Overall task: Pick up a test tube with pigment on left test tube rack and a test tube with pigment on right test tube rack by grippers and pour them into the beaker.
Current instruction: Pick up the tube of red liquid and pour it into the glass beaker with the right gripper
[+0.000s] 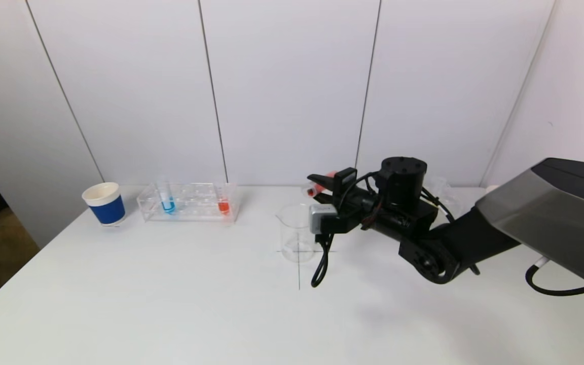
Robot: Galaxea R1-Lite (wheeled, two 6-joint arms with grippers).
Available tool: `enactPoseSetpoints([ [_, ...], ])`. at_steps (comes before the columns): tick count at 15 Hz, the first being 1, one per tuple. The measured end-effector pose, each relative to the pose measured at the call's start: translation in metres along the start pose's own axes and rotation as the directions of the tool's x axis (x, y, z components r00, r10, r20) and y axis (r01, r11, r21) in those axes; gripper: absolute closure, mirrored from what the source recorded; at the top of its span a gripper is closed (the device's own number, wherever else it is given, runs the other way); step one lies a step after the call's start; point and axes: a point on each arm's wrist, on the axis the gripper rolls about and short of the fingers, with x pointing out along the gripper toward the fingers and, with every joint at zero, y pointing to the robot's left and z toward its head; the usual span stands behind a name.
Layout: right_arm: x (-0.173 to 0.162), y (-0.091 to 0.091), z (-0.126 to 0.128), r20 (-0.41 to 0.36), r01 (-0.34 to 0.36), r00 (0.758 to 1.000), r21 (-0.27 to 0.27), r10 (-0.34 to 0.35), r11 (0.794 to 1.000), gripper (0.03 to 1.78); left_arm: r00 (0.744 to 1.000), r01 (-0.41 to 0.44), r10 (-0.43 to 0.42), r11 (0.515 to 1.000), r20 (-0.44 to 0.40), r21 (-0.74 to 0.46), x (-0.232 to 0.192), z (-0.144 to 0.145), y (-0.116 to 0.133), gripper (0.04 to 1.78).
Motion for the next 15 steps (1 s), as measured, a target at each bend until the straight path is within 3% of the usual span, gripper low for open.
enactPoseSetpoints([
  [15, 0.0014, 0.0033, 0.0073, -0.012, -0.051, 0.999, -0.071, 0.050, 0.996, 1.33, 1.000, 0.000, 0.000, 1.000, 0.000, 0.000, 0.0000, -0.0001, 0.0000, 0.06],
])
